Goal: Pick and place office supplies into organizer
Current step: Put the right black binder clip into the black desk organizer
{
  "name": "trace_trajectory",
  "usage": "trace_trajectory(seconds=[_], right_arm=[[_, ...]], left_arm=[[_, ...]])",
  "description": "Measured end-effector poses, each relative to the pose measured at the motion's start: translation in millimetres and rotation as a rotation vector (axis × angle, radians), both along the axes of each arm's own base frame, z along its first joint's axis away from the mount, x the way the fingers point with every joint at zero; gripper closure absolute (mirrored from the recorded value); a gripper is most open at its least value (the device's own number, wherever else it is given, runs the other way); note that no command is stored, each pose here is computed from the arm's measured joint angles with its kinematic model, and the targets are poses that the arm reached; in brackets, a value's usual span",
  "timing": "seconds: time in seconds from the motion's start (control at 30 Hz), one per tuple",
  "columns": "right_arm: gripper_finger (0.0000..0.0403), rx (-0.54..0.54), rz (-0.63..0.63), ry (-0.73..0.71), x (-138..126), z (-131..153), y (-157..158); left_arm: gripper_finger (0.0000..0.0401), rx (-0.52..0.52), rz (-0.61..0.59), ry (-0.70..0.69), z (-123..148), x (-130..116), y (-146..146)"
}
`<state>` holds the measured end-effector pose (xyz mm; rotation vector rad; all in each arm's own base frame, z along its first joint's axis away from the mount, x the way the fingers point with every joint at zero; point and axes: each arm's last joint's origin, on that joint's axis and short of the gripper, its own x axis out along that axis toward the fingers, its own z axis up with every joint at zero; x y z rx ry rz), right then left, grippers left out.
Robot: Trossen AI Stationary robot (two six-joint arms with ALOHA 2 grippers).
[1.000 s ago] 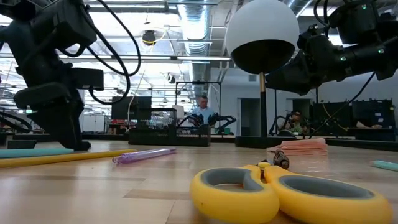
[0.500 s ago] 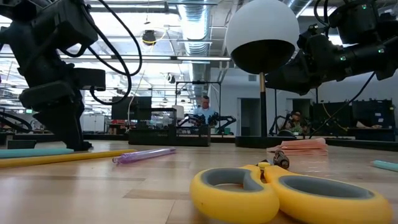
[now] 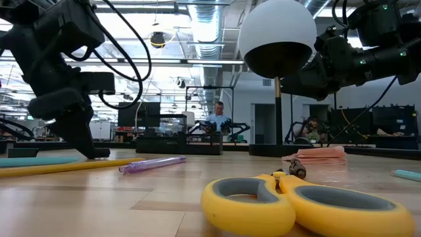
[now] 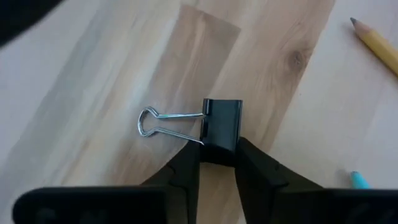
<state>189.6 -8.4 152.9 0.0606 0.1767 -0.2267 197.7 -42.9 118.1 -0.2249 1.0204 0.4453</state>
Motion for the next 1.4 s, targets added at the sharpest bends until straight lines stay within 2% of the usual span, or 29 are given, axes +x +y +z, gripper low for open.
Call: trace_trajectory(seconds=[0.13,0.27,0.43,0.57,0.73,0.93,1.1,1.4], right_arm=[[0.0198,0.0,0.0,0.0,0,0,0],[0.0198,0.0,0.0,-0.003,0,0,0],[0.0198,0.0,0.0,-0.009,0,1,0],[0.0198,0.0,-0.002,-0.009,0,1,0],[0.0198,0.0,-0.002,-0.009,0,1,0],[0.0198,0.0,-0.002,-0.008,0,1,0],[0.0198,0.0,-0.003,-0.001,0,0,0],[0.0198,-0.001,-0.003,0.0,0,0,0]], left_arm=[[0.0323,0.134,0.023,-0.038,5,5,3],[0.0316,0.225,0.041,-0.098,13,13,7],[0.0335,0.347,0.129,-0.127,22,23,29],[0.0333,0.41,0.148,-0.174,31,35,53],[0.0324,0.409,0.169,-0.22,37,40,84],[0.0324,0.363,0.211,-0.191,31,38,109],[0.0295,0.374,0.232,-0.148,21,39,120],[0.0238,0.405,0.267,-0.157,12,45,125]])
